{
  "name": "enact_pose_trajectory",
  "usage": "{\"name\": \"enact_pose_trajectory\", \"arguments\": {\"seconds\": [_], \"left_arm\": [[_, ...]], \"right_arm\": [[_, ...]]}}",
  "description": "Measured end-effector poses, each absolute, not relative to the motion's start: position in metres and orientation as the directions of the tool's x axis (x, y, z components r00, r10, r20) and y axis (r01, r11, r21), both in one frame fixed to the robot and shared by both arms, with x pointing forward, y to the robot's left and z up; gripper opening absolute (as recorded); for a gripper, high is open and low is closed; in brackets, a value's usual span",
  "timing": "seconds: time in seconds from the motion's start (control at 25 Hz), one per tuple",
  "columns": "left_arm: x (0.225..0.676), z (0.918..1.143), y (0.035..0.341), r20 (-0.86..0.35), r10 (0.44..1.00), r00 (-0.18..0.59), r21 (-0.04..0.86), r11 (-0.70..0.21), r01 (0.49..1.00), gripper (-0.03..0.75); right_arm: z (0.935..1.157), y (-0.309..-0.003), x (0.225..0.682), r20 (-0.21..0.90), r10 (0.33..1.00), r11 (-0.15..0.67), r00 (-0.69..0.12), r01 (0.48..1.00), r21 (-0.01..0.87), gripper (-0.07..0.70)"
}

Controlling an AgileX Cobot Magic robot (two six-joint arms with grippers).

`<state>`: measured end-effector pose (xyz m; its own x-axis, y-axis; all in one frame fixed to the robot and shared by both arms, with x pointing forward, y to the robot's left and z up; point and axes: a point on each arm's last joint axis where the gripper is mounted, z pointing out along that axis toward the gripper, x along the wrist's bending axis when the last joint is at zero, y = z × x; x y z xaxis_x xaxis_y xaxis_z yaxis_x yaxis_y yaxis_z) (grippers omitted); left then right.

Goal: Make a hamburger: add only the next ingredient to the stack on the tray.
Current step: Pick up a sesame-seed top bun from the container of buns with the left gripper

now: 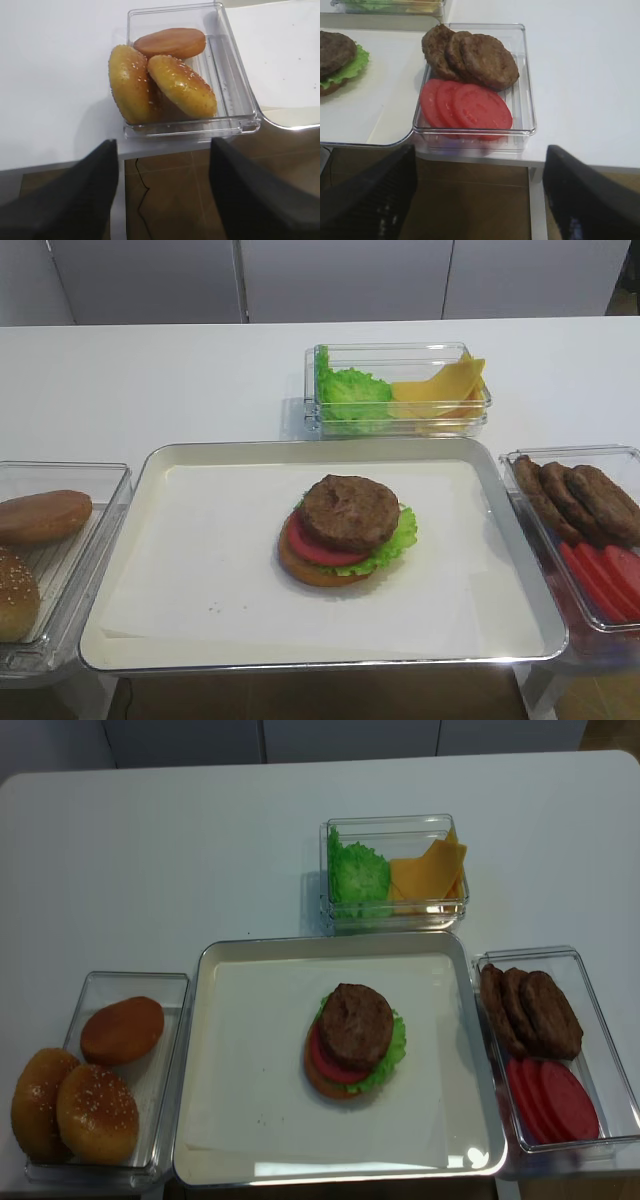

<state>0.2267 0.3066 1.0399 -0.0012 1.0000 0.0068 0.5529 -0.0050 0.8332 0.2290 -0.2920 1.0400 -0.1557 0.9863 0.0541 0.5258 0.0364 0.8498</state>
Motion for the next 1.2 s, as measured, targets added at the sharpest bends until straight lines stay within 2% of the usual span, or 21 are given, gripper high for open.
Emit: {"name": "enact_pose_trajectory", "arguments": {"seconds": [0.4,0.64,0.72,0.92,1.04,1.2], "left_arm": [[0.226,1.04,0.307,0.007,1.0,-0.007,0.834,-0.002,0.551,0.433],[0.22,1.055,0.308,-0.034,0.999,-0.034,0.861,0.046,0.507,0.492],[0.224,1.06,0.308,-0.035,0.999,-0.038,0.846,0.05,0.53,0.499],[0.25,1.073,0.307,-0.078,0.992,-0.1,0.762,0.124,0.636,0.501],[0.275,1.082,0.308,-0.059,0.988,-0.141,0.715,0.141,0.685,0.501],[0.31,1.093,0.308,-0.039,0.987,-0.158,0.659,0.144,0.738,0.501]], "right_arm": [[1.04,-0.292,0.229,0.054,0.986,0.036,-0.156,0.526,0.85,0.61],[1.04,-0.292,0.229,0.056,0.986,0.035,-0.155,0.526,0.85,0.61],[1.04,-0.292,0.229,0.056,0.986,0.035,-0.155,0.526,0.85,0.61],[1.04,-0.292,0.229,0.056,0.986,0.035,-0.155,0.526,0.85,0.61],[1.04,-0.292,0.229,0.056,0.986,0.035,-0.155,0.526,0.85,0.61],[1.04,-0.292,0.229,0.057,0.986,0.033,-0.154,0.526,0.85,0.61]]}}
